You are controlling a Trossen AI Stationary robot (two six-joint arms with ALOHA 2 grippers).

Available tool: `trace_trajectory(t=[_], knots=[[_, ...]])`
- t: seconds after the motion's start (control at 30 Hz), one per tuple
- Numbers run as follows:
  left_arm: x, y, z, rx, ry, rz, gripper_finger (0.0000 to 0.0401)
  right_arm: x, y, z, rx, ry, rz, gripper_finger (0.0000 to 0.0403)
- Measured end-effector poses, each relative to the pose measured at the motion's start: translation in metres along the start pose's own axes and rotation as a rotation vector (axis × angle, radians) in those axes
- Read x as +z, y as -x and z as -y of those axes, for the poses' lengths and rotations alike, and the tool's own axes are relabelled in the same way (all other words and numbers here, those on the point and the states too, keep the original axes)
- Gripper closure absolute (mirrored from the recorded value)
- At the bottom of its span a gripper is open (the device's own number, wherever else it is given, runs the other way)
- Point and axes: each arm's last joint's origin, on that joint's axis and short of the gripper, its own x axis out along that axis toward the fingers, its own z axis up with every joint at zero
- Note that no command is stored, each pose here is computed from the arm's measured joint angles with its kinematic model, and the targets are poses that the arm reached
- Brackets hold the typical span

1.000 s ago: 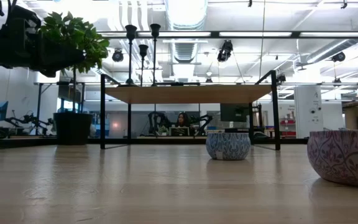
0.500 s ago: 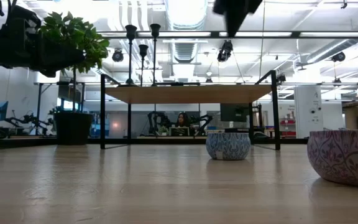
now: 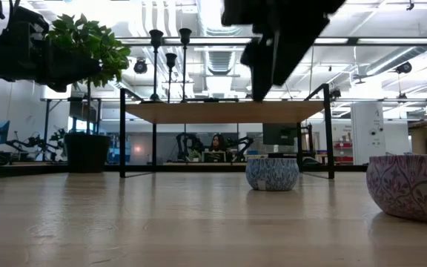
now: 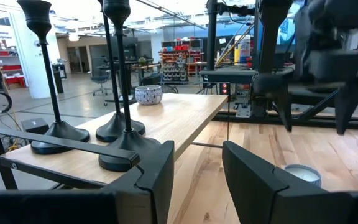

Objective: Pick & Place candle stick holders
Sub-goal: Put the blue patterned scented candle on the shelf

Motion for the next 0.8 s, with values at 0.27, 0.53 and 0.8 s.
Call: trace_trajectory(t=[0.27,0.53,0.8], knots=[[0.000,0.000,0.000,0.000,0.000,-0.001,0.0259,-0.014,-0.035,0.003,0.011,-0.020,0.006,0.0035],[0.000,0.000,0.000,0.000,0.000,-0.001,0.0259,-0.025,-0.055,0.004,0.012,-0.020,0.023,0.0035],[0.000,0.000,0.000,0.000,0.000,-0.001,0.0259,-0.034,-0.068,0.008,0.008,-0.038,0.023,0.0035]])
